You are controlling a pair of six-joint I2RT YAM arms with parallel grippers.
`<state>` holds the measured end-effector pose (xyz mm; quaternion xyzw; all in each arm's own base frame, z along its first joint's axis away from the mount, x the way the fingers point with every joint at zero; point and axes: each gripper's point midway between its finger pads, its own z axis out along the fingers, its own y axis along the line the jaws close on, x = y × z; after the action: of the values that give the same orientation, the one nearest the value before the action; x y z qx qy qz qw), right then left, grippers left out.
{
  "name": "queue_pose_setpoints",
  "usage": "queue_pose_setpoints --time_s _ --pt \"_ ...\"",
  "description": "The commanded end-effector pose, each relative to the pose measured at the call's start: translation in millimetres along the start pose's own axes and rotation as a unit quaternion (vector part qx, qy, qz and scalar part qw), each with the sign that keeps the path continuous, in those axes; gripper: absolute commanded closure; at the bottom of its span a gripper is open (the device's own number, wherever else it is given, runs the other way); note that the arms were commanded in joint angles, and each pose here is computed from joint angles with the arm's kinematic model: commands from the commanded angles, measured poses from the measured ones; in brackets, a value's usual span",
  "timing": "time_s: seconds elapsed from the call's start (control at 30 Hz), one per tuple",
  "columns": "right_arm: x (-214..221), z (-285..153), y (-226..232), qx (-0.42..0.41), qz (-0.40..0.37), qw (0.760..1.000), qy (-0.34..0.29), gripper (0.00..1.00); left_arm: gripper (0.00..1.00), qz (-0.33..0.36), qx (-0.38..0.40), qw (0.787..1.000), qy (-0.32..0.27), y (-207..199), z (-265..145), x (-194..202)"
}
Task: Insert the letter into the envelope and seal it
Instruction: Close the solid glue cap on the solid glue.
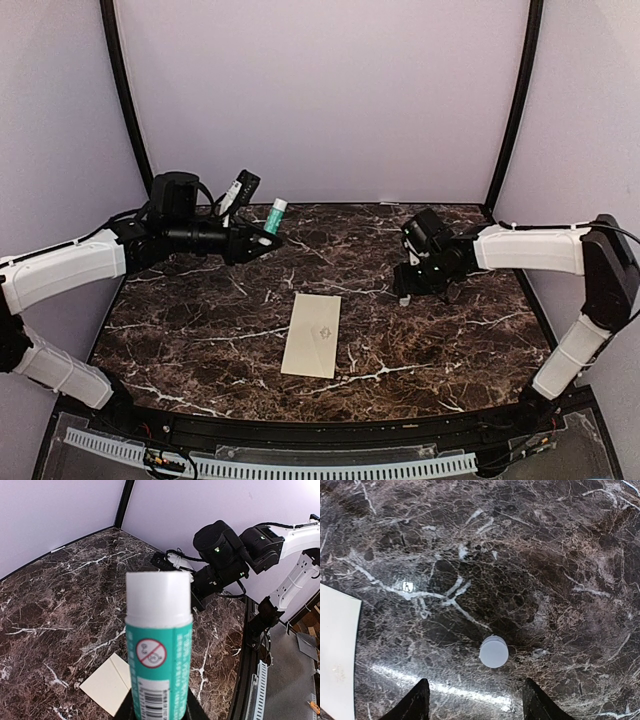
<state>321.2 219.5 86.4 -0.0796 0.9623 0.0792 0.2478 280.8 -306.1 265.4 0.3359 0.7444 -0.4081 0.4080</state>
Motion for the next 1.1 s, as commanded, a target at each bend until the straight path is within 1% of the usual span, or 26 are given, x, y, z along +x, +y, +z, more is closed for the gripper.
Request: queue_pose_setpoints --time_s 0.0,0.2,0.43,0.57,0.77,0.83,1.07 --pt "1 13 -15 0.044 -0.008 0.999 0.006 0.41 1.00 0.007 0.010 1.000 -0.013 -7 -4 -5" --pt "3 31 -18 0.059 -0.013 0.998 0.013 0.45 1.00 0.003 0.014 1.000 -0.010 -7 -3 -4" --pt "-1 42 -15 0.060 -0.020 0.998 0.012 0.55 1.00 0.003 0.013 1.000 -0.011 -7 -3 -4" --pt "-2 46 -12 0.058 -0.021 0.998 0.014 0.63 1.00 0.003 0.013 1.000 -0.012 -7 -3 -5" --pt "2 51 -18 0.072 -0.024 0.997 0.019 0.70 1.00 0.003 0.014 1.000 -0.013 -8 -3 -6" --pt "4 53 -19 0.075 -0.025 0.997 0.021 0.71 1.00 0.004 0.015 1.000 -0.014 -8 -3 -6" --pt "1 54 -16 0.071 -0.022 0.997 0.018 0.70 1.00 0.002 0.017 1.000 -0.015 -10 -4 -8"
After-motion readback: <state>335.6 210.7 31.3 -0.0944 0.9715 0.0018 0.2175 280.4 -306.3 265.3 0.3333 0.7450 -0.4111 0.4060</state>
